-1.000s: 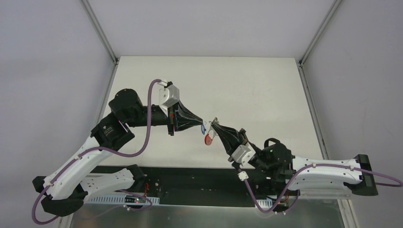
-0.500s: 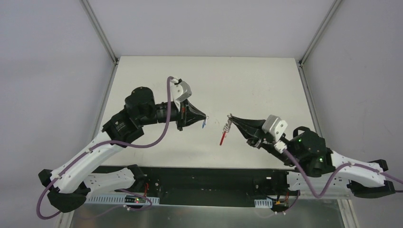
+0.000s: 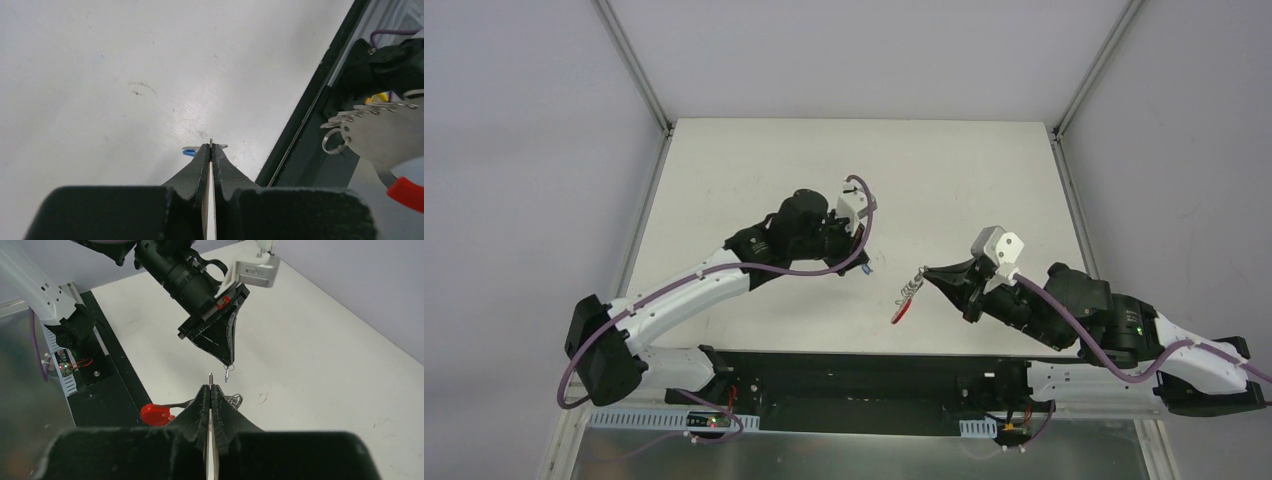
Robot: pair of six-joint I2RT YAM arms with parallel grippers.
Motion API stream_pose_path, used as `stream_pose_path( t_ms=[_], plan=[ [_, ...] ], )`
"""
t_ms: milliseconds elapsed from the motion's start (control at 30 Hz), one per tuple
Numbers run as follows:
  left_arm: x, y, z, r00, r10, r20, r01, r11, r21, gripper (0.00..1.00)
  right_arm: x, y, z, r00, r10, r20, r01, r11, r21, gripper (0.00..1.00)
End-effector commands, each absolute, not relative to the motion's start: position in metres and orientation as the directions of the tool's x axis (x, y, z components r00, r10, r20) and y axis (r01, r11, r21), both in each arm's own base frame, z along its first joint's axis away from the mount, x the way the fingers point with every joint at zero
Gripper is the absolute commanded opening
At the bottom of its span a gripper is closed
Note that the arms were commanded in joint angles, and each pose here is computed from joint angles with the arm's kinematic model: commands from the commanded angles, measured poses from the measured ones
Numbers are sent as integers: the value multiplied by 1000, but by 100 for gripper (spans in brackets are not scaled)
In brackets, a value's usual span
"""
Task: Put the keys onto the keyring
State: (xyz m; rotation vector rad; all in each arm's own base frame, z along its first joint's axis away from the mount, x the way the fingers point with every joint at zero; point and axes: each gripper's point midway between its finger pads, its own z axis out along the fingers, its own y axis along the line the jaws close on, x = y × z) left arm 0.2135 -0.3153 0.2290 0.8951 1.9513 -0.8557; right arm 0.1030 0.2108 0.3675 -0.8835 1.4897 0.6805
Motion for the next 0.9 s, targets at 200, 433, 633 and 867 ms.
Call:
stream_pose_path(
  t_ms=[200,433,633,867],
  plan=[
    [228,-345,145,-552,316,-771,768,553,-324,0,104,196,364,-62,-119,-991,-815,579,-18,0],
    [232,-358,100,-620,336,-710,735,566,-374,3,106,192,361,-66,-123,-990,-805,593,-20,0],
    [233,-362,91,-626,336,-703,732,564,-382,25,108,188,359,-65,-120,-991,-796,604,-21,0],
    [239,-358,151,-543,285,-790,768,548,-331,36,105,190,358,-64,-122,-991,-808,588,-20,0]
  ],
)
